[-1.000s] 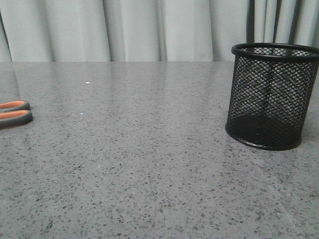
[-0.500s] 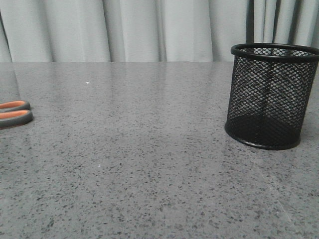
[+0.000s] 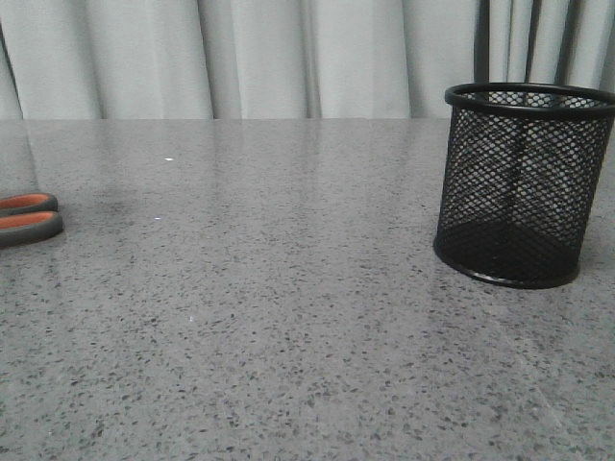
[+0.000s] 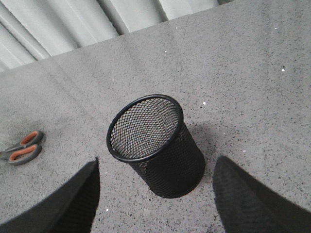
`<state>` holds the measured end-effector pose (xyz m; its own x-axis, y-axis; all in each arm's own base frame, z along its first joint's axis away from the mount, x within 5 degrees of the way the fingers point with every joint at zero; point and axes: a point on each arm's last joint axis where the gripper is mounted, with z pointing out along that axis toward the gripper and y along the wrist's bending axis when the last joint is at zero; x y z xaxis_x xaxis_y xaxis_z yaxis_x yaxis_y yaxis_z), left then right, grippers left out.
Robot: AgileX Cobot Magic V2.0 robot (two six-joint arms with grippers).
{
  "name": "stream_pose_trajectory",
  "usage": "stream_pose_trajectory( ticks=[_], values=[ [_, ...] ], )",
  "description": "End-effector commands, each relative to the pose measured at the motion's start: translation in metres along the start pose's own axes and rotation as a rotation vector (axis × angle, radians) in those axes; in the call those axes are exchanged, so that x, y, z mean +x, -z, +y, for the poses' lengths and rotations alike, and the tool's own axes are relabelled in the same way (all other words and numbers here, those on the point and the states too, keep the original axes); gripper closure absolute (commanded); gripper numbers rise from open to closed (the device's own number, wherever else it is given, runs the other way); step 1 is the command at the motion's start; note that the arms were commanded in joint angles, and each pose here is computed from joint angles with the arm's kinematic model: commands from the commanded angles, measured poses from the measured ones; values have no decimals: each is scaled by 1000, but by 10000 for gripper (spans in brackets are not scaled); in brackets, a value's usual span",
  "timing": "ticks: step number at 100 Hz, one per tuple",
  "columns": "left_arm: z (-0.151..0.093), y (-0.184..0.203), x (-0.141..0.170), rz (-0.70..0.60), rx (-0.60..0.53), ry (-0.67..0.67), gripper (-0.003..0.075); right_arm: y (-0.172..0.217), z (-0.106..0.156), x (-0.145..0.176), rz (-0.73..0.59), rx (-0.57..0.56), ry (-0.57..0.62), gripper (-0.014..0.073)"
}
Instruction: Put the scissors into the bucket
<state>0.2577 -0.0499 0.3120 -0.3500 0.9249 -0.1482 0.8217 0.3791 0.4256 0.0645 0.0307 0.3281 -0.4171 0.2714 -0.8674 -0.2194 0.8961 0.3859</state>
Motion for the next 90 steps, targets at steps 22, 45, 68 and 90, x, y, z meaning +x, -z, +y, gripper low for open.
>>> stream_pose_trajectory(
  ticks=[22,45,68,90],
  values=[
    [21,-20,-26,-76,168,-386,351,4,3,-13,-66,4,82,148],
    [33,-42,-6,-41,262,-281,341,4,0,-13,-64,33,131,148],
    [37,-56,2,-70,319,-255,341,4,0,-14,-70,35,133,148],
    [33,-66,-1,-89,395,-269,341,3,0,-14,-68,35,133,148]
  ],
)
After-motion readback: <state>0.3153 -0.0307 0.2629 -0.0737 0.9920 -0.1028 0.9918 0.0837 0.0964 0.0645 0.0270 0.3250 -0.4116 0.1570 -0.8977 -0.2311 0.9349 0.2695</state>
